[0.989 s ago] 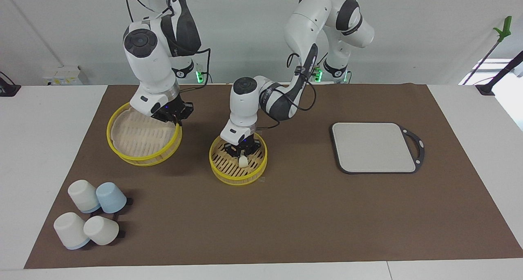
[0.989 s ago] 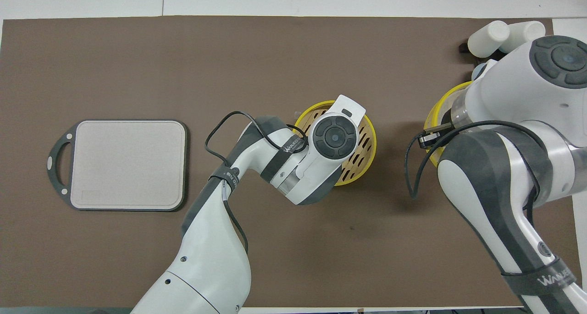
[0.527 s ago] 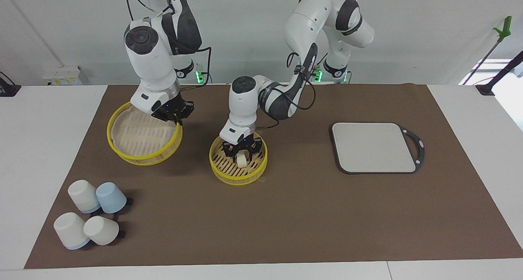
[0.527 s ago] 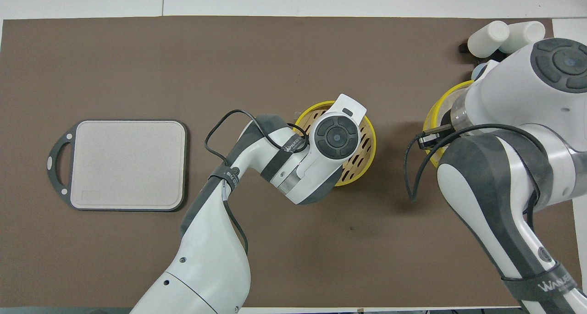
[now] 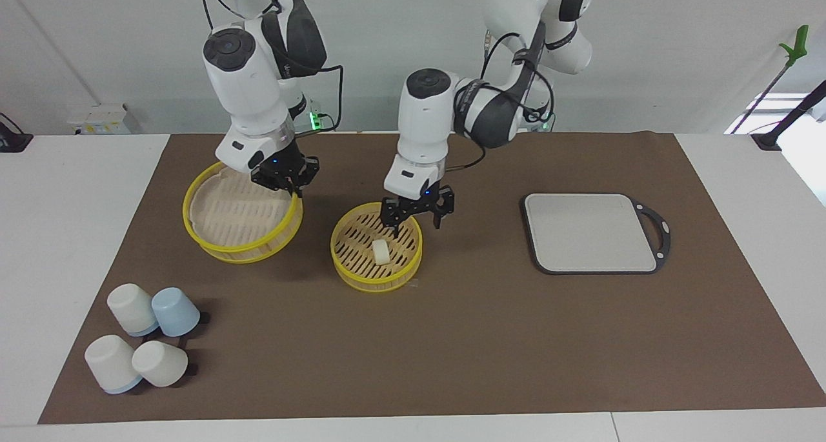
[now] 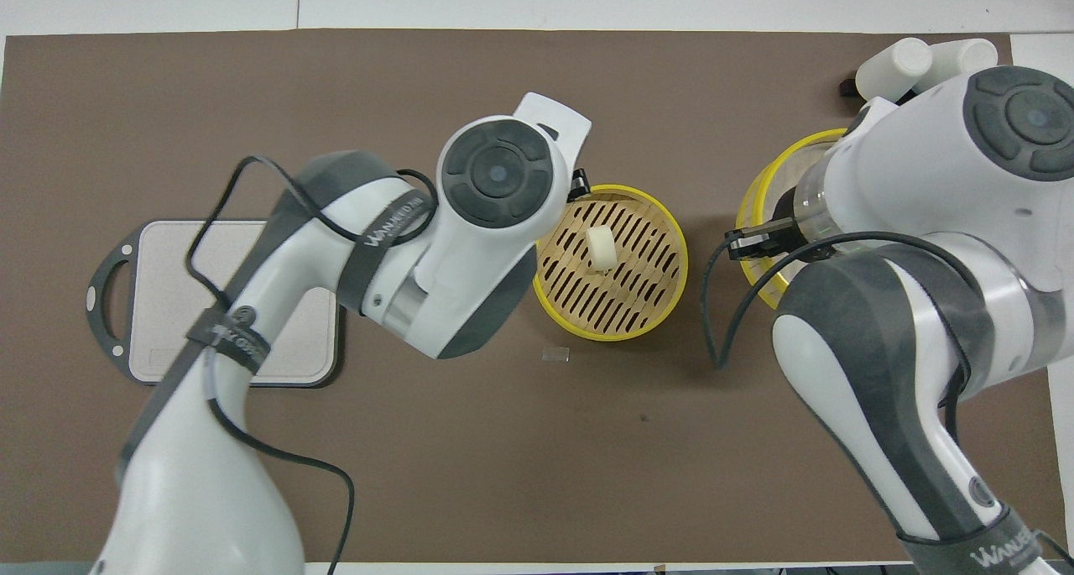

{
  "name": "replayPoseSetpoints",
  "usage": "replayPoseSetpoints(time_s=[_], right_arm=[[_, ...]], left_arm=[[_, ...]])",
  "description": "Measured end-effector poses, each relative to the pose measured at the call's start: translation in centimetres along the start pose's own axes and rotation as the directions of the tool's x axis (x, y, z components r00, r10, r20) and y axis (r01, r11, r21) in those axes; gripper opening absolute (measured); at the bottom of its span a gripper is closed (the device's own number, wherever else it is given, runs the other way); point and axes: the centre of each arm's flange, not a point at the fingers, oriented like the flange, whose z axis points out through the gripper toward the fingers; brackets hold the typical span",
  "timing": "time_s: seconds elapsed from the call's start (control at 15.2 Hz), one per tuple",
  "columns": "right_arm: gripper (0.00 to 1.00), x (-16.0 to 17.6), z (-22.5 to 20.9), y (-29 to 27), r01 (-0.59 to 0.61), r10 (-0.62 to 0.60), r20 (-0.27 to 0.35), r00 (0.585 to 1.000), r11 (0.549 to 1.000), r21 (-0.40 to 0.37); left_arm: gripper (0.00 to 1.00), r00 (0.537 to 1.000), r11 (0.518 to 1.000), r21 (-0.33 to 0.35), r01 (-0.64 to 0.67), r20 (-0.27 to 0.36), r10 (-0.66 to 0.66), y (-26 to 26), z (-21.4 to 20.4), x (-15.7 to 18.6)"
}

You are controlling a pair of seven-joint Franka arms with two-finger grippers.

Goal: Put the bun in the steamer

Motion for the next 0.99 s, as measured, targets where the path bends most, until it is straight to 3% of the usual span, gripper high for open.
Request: replayPoseSetpoints(time_s=[0.2,0.46,0.99], right_arm=[[0.09,0.2,0.3,-7.9,-0.003,0.003,-0.027,1.0,1.0,0.019],[0.09,2.3,4.2,-15.9,-0.047,0.048,-0.046,0.998,0.999,0.027],[0.09,3.1,11.2,-21.9,-0.081,0.081,-0.065,0.995,0.997,-0.004]], left_arm=[[1.0,1.0,0.999,0.045,0.004,0.019,-0.004,-8.8,-4.3,5.8],[1.0,0.998,0.998,0.056,-0.037,0.053,0.034,-20.2,-7.7,11.6],[1.0,0.982,0.984,0.067,-0.165,0.107,0.158,-30.6,-10.9,14.2]])
